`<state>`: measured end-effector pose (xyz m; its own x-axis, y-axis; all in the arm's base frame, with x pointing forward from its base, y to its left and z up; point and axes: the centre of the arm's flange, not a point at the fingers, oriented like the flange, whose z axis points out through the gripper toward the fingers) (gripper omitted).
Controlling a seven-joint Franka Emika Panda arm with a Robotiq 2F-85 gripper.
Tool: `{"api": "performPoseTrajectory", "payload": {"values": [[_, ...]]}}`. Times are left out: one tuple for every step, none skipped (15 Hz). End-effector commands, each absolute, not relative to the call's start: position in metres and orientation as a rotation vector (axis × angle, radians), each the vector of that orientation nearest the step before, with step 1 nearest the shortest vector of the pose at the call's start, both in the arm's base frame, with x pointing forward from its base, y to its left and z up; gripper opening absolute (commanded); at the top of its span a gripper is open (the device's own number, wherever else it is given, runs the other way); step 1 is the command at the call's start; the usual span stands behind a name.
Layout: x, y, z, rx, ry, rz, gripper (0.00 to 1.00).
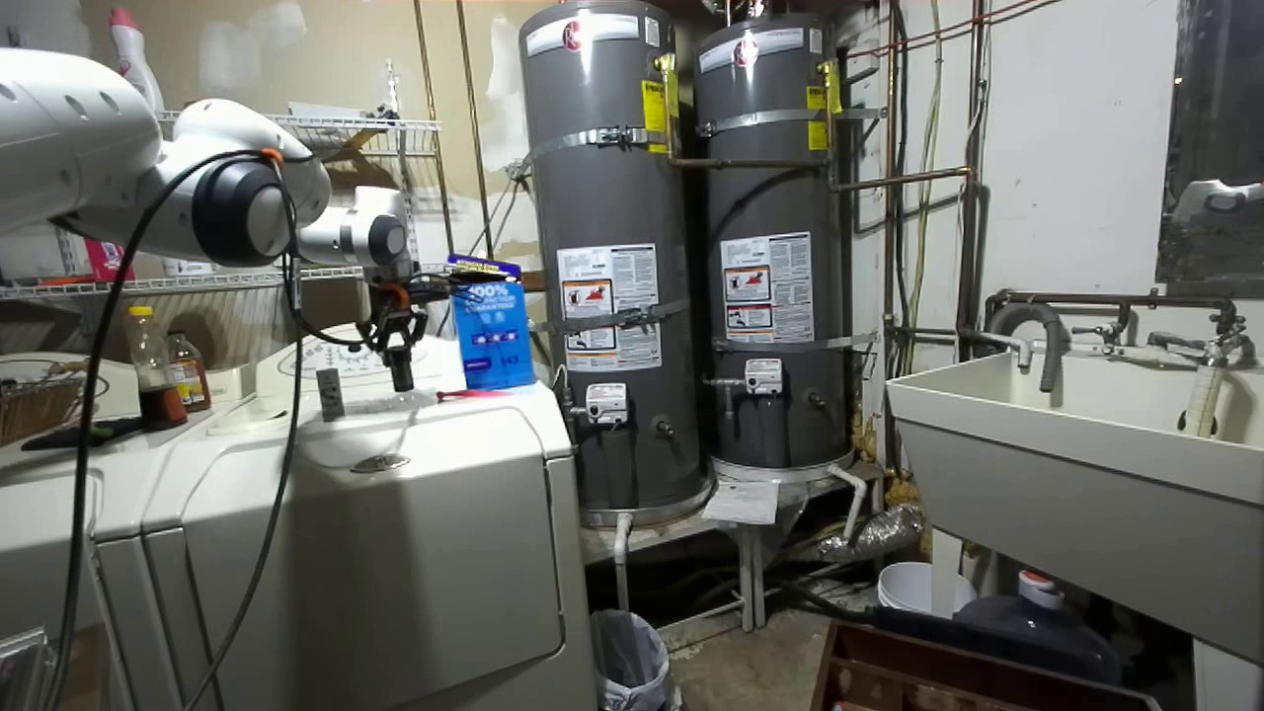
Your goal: Pick up the black container from the stool and place it on top of the washing machine on the right.
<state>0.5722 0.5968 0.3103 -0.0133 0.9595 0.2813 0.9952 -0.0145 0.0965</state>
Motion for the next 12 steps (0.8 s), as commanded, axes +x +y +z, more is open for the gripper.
{"api": "performPoseTrajectory", "payload": {"values": [[0.600, 0.615, 0.296, -2.030, -2.065, -0.354, 0.20], [0.601, 0.614, 0.291, -2.032, -2.059, -0.337, 0.20], [0.602, 0.613, 0.287, -2.036, -2.053, -0.312, 0.20], [0.603, 0.612, 0.283, -2.051, -2.051, -0.287, 0.20], [0.603, 0.612, 0.281, -2.070, -2.053, -0.267, 0.20], [0.604, 0.612, 0.278, -2.085, -2.063, -0.238, 0.20], [0.604, 0.612, 0.280, -2.095, -2.072, -0.231, 0.20], [0.602, 0.612, 0.281, -2.098, -2.084, -0.213, 0.20], [0.601, 0.612, 0.284, -2.106, -2.099, -0.199, 0.20], [0.601, 0.612, 0.285, -2.114, -2.107, -0.166, 0.20], [0.601, 0.612, 0.285, -2.124, -2.116, -0.132, 0.20], [0.601, 0.612, 0.284, -2.125, -2.133, -0.101, 0.20]]}}
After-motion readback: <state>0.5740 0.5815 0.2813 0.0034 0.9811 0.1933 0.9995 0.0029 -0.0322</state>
